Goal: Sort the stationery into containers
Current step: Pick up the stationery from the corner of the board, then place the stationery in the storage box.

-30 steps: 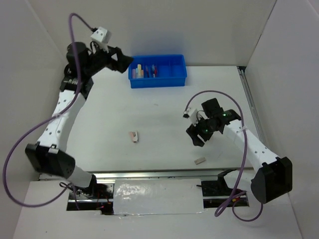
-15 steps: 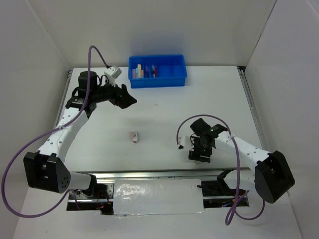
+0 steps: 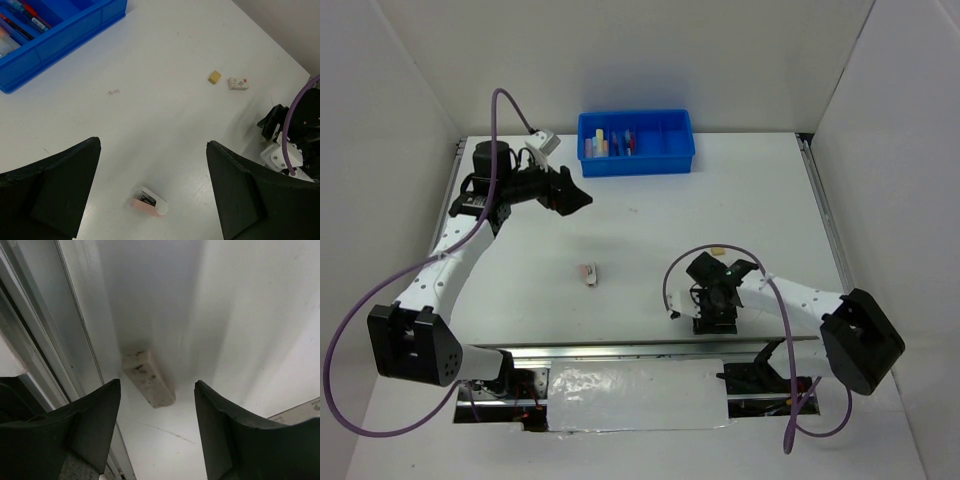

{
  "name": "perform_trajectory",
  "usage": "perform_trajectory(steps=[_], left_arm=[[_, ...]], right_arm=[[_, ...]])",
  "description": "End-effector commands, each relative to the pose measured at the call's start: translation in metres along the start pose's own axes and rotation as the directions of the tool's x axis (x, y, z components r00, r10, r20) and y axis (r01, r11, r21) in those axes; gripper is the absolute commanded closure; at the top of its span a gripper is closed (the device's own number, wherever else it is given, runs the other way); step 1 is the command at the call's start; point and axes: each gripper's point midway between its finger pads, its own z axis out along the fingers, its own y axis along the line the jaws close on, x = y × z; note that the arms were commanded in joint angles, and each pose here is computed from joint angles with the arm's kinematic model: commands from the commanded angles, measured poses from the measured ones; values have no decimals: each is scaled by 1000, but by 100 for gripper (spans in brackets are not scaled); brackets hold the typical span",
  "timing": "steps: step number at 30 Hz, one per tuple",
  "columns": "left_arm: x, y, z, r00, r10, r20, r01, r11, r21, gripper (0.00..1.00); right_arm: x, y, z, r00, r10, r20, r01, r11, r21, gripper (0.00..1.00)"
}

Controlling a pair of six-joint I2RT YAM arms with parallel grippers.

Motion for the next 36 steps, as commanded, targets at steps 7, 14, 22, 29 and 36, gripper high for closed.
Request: perform_trajectory(steps=[7,14,22,29,36], left_arm=[[-19,2,-2,998,19,52,-20,1000,16,1],[-16,10,-5,998,-6,60,7,1000,-16,1],[0,39,-3,995,-81,62,90,984,-151,2],[16,46,6,987,-154,47,159,978,-134,3],[27,45,7,961,-266,76,273,957,-100,5]], right_arm=[[-7,-5,16,997,-72,2,72,997,18,52],[-44,-33,-16,991,-17,129,6,997,83,88],[-127,-215,-194,684,176,708,-490,830,267,100],[-164,-369,-292,307,195,932,-786,604,132,100],[-184,-494,-234,162,258,952,-875,483,18,100]])
